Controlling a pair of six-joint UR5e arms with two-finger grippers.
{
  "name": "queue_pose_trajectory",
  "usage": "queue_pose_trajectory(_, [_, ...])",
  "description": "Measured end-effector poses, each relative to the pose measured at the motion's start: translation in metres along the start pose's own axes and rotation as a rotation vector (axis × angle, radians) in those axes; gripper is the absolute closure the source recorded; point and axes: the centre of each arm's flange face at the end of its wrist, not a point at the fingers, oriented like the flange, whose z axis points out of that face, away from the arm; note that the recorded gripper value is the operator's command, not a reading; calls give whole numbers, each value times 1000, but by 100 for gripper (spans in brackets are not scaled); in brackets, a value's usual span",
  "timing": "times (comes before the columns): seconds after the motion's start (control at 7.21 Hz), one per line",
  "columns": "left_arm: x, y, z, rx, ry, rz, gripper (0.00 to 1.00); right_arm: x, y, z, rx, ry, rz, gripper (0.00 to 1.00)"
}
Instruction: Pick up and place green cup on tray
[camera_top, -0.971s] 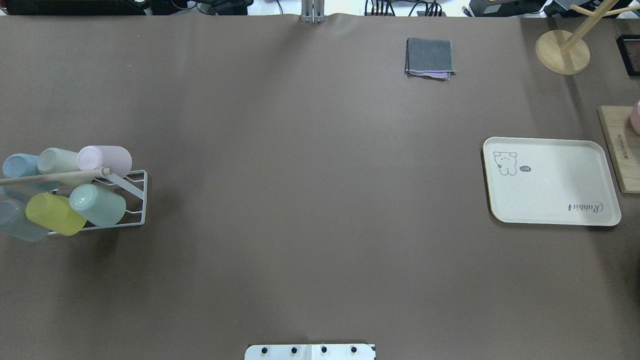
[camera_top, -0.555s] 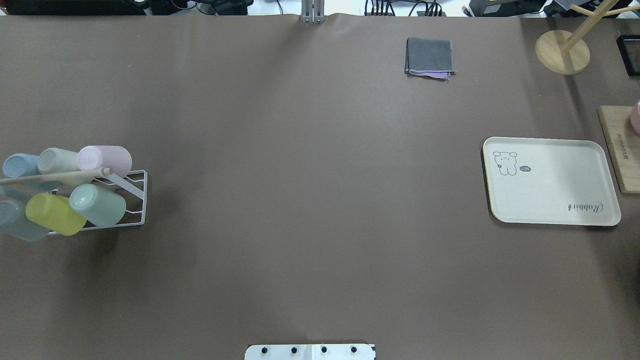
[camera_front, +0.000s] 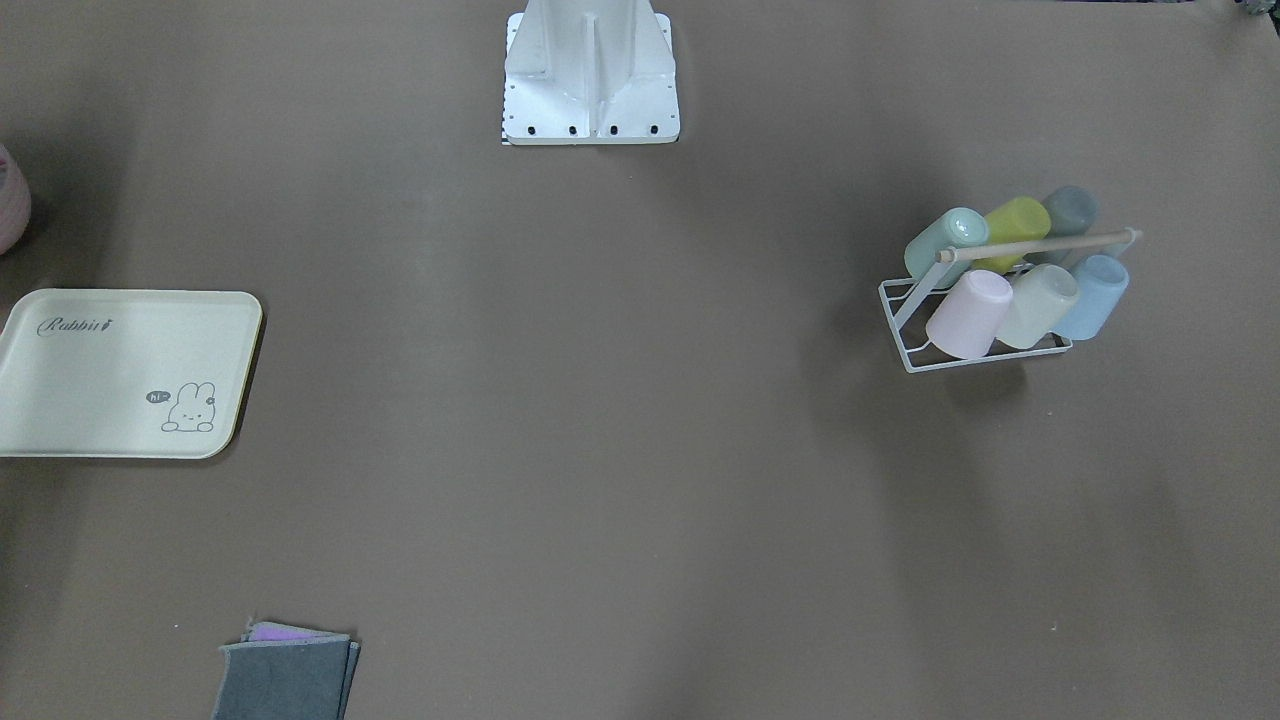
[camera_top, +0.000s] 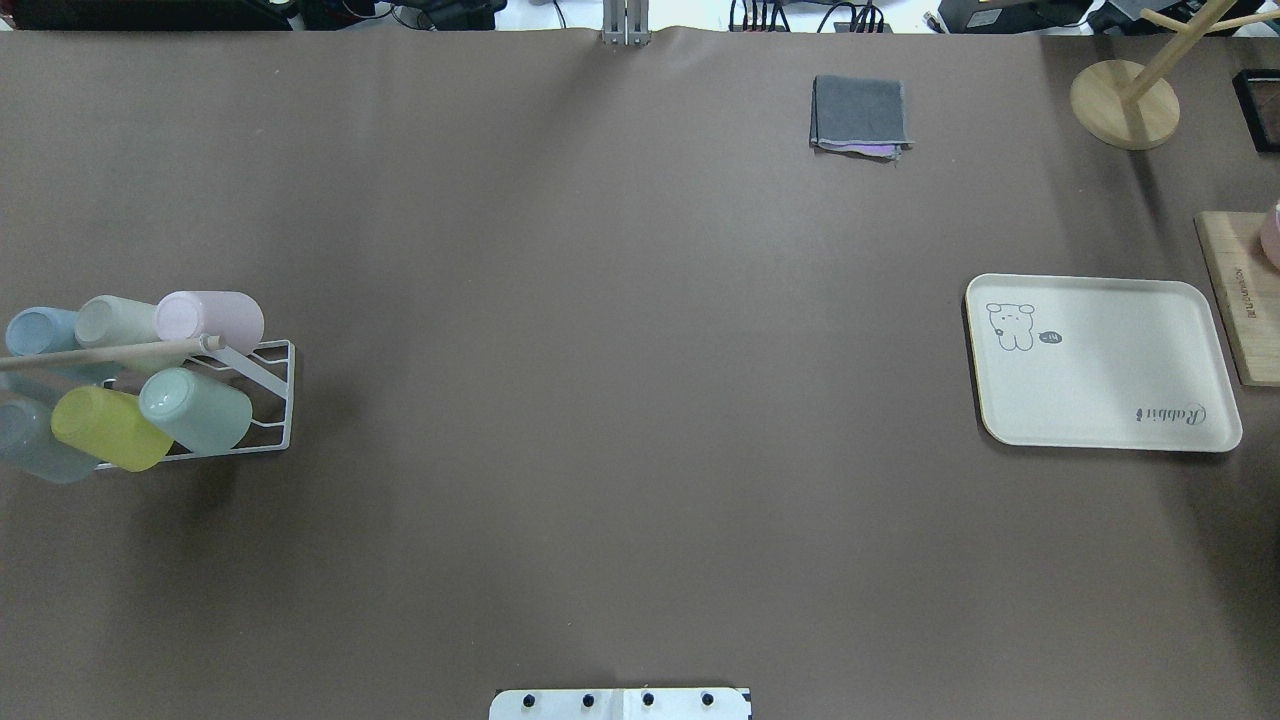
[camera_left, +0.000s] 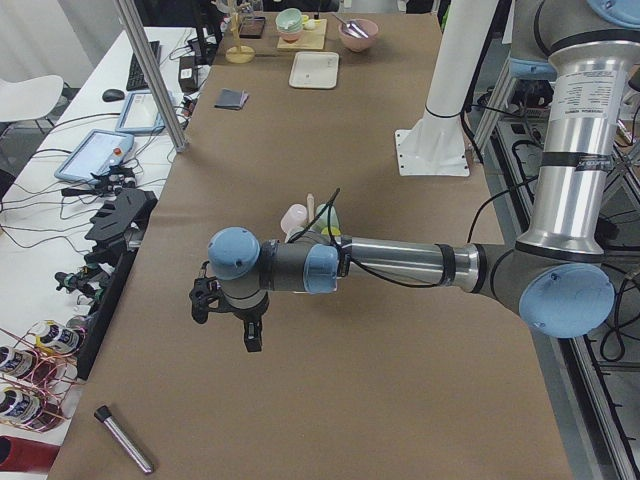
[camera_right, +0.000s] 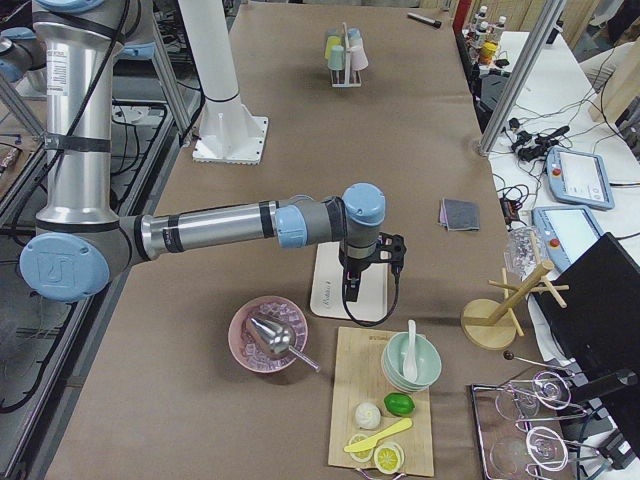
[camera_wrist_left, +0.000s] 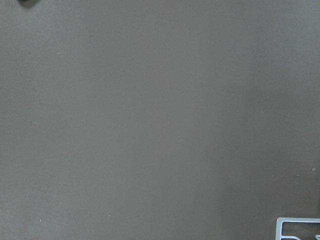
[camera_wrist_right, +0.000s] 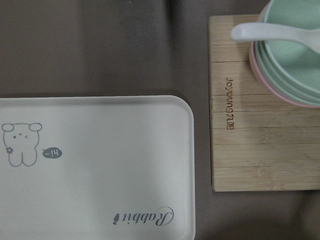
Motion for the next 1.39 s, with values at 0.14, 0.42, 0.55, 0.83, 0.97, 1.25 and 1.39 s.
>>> queue_pose_trajectory(0.14, [13, 2, -12, 24, 0, 19, 1, -15, -3, 13, -17, 19, -10, 1])
queue_pose_trajectory(0.42, [62, 31, -53, 103, 14, 21, 1, -31, -23, 39, -53, 34, -20, 2])
queue_pose_trajectory(0.55, [102, 51, -71, 134, 30, 54, 1, -31, -33, 49, -71, 33, -13, 3])
queue_pose_trajectory(0.83, [199, 93, -81, 106, 54, 130, 1, -27, -37, 64, -102, 27, -3, 7])
queue_pose_trajectory(0.97, [256, 120, -81, 75, 42, 142, 1, -24, -37, 70, -113, 27, 2, 6])
queue_pose_trajectory(1.25, [324, 166, -85, 73, 17, 298, 1, -13, -34, 82, -130, 30, 10, 8])
queue_pose_trajectory(1.39, [345, 177, -84, 88, -1, 483, 1, -6, -33, 90, -131, 29, 4, 10])
